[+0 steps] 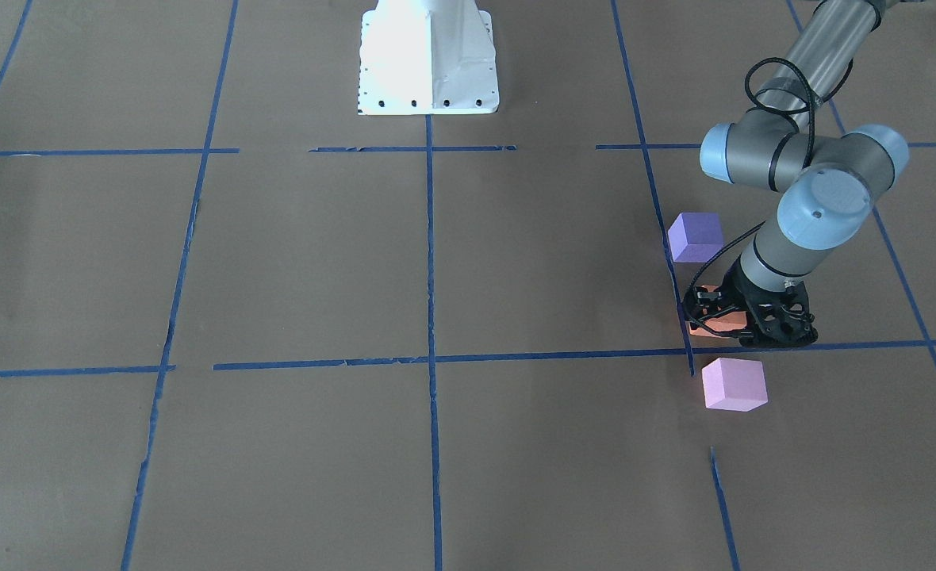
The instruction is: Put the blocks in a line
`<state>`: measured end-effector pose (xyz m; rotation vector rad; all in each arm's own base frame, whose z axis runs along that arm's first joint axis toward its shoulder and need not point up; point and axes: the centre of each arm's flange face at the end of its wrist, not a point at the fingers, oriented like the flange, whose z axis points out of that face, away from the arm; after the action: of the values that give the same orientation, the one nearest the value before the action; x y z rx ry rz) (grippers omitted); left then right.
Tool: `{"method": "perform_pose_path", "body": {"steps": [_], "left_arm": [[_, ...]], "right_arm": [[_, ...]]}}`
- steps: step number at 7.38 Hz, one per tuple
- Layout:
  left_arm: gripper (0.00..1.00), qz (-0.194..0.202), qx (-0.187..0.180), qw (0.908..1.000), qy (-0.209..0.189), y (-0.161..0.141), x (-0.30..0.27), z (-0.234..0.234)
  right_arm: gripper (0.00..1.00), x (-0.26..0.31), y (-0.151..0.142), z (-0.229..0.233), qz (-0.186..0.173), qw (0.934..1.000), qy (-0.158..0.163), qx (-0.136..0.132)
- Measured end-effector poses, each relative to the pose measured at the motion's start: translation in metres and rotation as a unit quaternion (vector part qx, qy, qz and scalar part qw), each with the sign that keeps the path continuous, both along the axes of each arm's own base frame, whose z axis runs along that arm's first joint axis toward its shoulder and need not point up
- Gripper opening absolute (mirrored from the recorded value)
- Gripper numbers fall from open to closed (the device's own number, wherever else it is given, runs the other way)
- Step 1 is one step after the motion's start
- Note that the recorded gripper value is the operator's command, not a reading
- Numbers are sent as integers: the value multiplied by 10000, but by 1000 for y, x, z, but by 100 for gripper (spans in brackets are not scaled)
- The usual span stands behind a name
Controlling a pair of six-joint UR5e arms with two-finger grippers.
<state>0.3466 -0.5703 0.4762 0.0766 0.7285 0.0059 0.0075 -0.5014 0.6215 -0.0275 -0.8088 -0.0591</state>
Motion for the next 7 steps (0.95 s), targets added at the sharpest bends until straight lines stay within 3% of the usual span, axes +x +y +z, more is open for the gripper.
{"method": "perform_pose_path", "body": {"steps": [2,4,5,7], "left_arm": [[100,-110,122,9997,158,-13,-33,-18],[100,-144,472,9987,142,-37,-113,-41],[100,-19,674,9977,-47,-44,-162,-29],[100,487,1116,9912,-512,-33,-277,41]], "right_arm": [[100,0,0,0,0,10000,0,2],[100,0,0,0,0,10000,0,2],[100,0,0,0,0,10000,0,0],[100,0,0,0,0,10000,0,-1]]}}
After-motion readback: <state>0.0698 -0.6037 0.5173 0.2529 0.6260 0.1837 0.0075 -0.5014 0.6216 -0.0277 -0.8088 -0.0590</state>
